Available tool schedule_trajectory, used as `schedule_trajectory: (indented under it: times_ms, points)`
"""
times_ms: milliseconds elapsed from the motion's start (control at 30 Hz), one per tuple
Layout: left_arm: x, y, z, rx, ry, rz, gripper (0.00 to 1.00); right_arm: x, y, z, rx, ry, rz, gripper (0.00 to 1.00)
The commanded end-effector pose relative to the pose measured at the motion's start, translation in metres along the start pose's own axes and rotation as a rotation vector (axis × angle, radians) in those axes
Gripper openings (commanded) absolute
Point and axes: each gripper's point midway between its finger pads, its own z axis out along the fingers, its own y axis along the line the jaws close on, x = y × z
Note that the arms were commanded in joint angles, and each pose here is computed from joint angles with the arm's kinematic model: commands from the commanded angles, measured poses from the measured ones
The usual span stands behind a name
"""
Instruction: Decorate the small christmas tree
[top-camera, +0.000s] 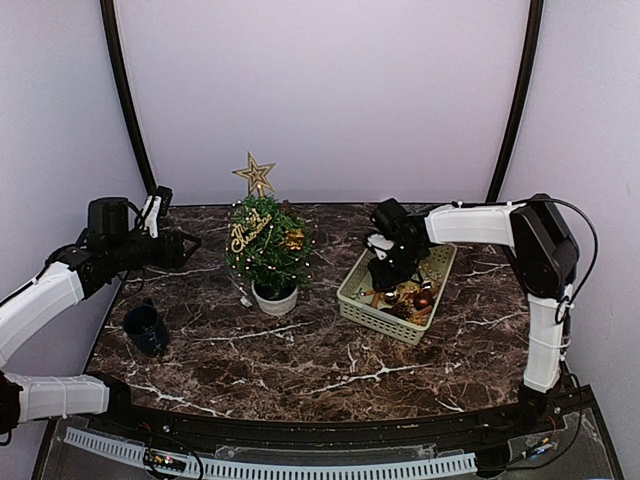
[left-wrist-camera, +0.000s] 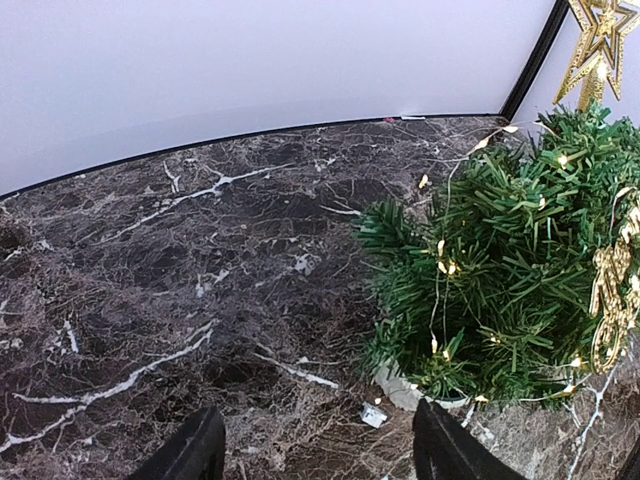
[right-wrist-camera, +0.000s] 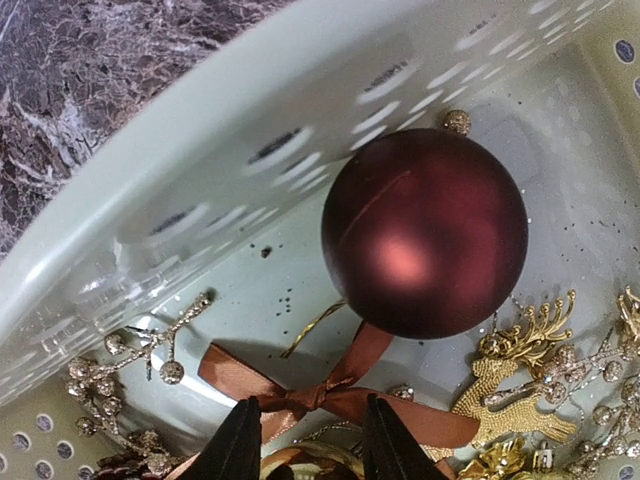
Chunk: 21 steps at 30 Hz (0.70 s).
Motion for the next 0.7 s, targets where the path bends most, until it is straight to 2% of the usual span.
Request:
schedule_trajectory:
  times_ms: [0,167,367,500,667]
  points:
    - [0.006,-0.001,0.000,0.011,0.016,0.004,0.67,-0.001,0.003,0.005,0.014,0.014,-0.030,0.36]
    - [0.004,-0.001,-0.002,0.009,0.009,0.007,0.67,0.005,0.006,0.017,-0.003,0.023,-0.027,0.29]
    - [0.000,-0.003,-0.007,0.008,-0.015,0.011,0.67,-0.012,-0.002,-0.008,0.041,-0.064,0.020,0.06]
    - [-0.006,-0.014,-0.013,0.065,-0.043,-0.008,0.67,-0.029,-0.008,-0.047,0.071,-0.165,0.052,0.00]
    - [-0.030,-0.034,-0.026,0.142,-0.071,-0.026,0.67,-0.038,-0.010,-0.093,0.067,-0.274,0.080,0.00]
